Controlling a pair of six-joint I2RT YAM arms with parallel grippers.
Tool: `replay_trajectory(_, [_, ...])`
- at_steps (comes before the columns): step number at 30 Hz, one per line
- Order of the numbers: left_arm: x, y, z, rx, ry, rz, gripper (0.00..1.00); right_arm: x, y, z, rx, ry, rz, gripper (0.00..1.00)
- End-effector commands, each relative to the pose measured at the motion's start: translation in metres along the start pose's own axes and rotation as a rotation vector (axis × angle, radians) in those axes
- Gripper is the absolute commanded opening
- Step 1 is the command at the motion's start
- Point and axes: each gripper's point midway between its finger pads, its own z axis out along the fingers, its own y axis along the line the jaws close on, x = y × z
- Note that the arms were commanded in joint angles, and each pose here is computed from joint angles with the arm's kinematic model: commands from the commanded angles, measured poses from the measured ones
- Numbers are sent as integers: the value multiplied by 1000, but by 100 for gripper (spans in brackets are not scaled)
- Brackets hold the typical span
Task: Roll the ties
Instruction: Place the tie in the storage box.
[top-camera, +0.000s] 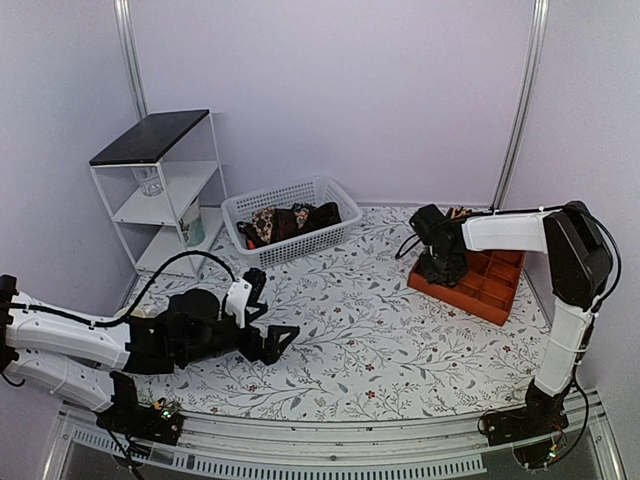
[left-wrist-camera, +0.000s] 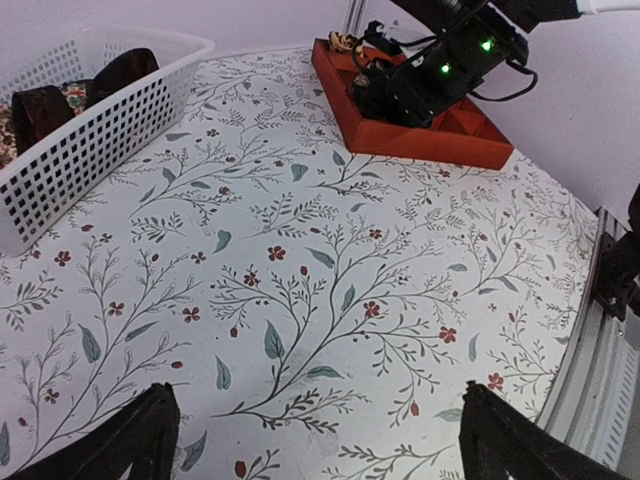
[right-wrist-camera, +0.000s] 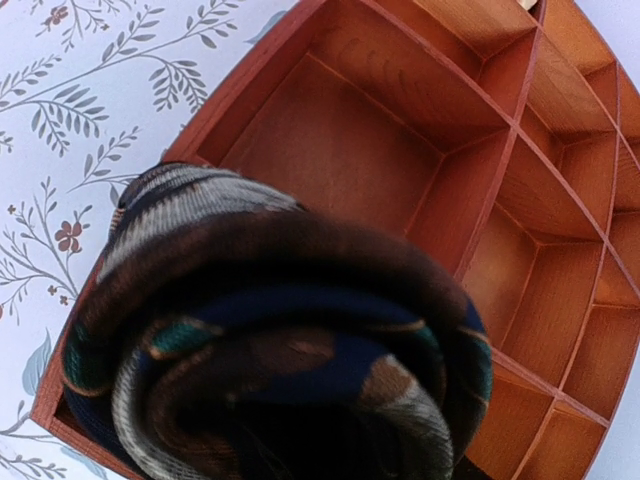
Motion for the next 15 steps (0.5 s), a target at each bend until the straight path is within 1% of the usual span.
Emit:
replay_trajectory(1, [0, 10, -4, -32, -13, -15, 99, 66, 18, 40, -72, 238, -131, 45])
replay_trajectory(6, [-2, 13, -5, -48, -22, -19, 98, 80, 33, 47, -155, 310, -205, 45])
replay_trajectory(7, [-2, 13, -5, -50, -22, -21, 98, 72, 38, 47, -177, 306, -210, 45])
replay_trajectory(10, [-3, 14, -4, -57, -25, -26, 98, 71, 48, 49, -225, 331, -245, 45])
replay_trajectory(15, [-5, 16, -5, -73, -27, -32, 99, 90, 58, 58, -273, 430, -312, 45])
